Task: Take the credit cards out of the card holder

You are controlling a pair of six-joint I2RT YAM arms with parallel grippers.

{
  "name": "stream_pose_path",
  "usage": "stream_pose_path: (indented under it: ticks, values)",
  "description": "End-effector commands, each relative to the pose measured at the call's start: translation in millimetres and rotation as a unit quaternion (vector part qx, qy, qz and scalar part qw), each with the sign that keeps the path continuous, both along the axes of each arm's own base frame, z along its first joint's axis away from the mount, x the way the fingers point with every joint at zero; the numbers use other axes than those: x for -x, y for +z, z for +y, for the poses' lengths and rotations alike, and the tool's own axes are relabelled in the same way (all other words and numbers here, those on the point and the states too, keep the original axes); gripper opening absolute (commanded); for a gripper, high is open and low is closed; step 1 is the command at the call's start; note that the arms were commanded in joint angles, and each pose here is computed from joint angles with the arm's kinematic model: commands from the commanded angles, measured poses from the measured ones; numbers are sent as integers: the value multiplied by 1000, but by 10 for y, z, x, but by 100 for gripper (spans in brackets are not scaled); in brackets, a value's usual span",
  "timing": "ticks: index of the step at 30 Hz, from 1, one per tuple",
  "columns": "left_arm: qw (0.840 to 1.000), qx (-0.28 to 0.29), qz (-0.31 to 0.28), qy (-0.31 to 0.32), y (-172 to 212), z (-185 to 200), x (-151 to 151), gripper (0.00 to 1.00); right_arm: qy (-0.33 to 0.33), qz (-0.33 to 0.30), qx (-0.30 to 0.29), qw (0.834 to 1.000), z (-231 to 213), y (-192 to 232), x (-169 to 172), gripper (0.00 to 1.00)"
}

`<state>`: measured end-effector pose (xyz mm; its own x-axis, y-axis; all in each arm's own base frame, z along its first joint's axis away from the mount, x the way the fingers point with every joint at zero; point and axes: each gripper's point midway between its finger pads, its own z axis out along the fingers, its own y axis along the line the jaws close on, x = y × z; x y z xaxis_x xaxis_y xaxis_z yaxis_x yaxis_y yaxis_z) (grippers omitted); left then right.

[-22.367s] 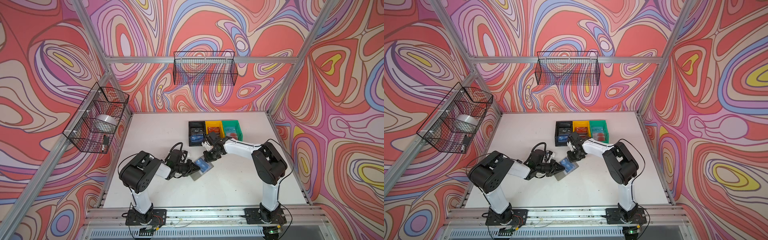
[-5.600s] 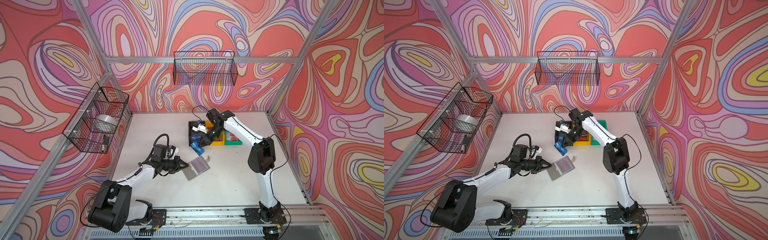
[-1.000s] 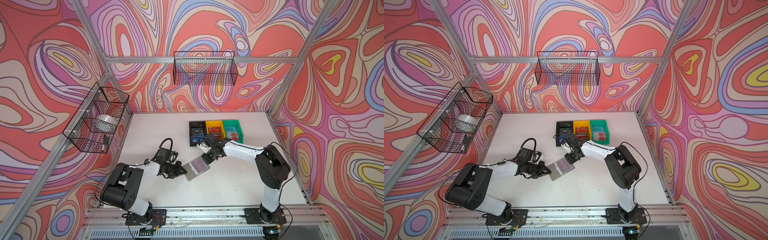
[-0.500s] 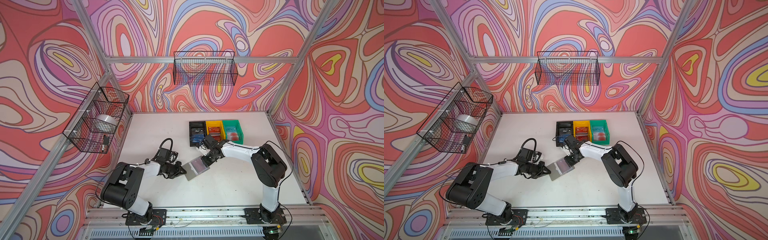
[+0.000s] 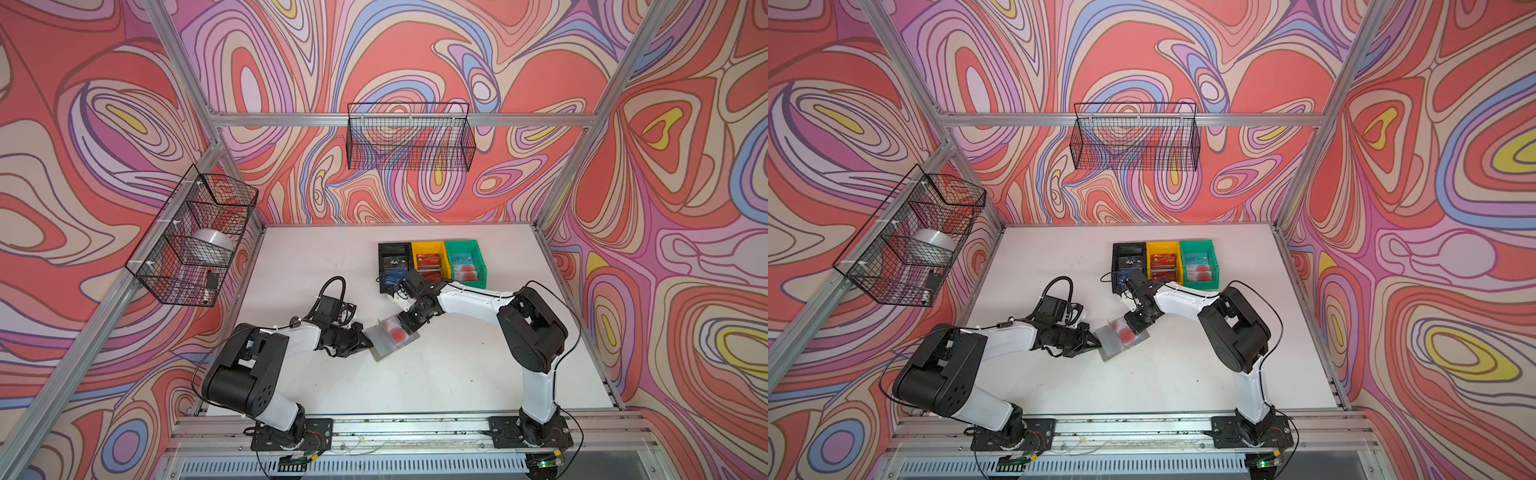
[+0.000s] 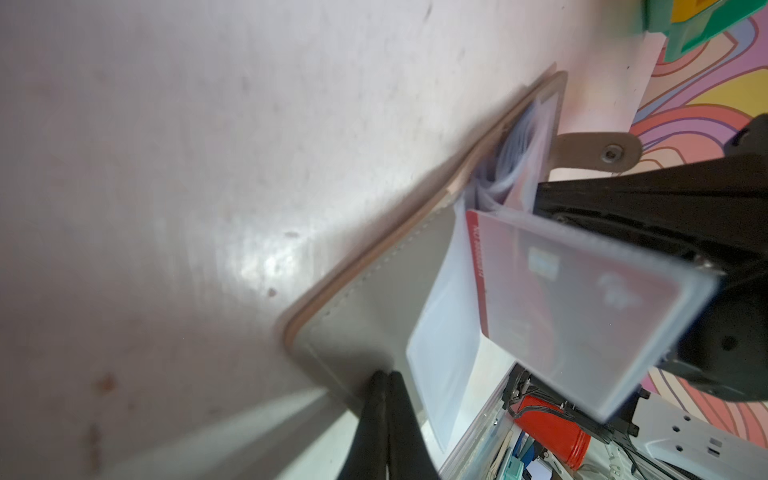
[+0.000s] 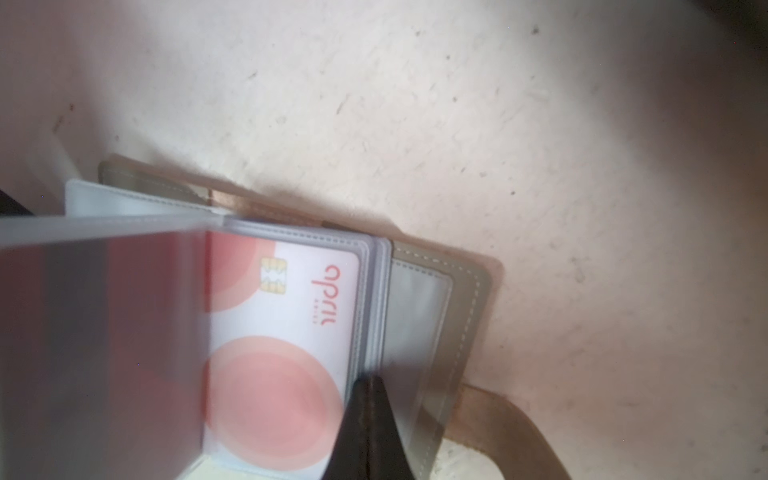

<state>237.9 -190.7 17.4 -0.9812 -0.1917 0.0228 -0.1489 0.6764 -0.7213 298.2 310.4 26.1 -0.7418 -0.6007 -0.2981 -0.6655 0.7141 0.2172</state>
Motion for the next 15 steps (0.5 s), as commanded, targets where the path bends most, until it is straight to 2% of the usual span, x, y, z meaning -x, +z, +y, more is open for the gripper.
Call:
stream_pose_path:
  ticks: [1, 9, 15]
  values:
    - [999, -36, 23, 0, -185, 88, 91, 6, 15, 17, 2, 1000, 52, -35, 117, 2]
    - [999, -36, 20, 1, -163, 92, 93, 5, 10, 0, 21, 1000, -29, 2, 77, 2]
    - [1000, -13, 1, 6, -31, 18, -11, 6, 9, -38, 15, 999, -36, 253, -14, 2]
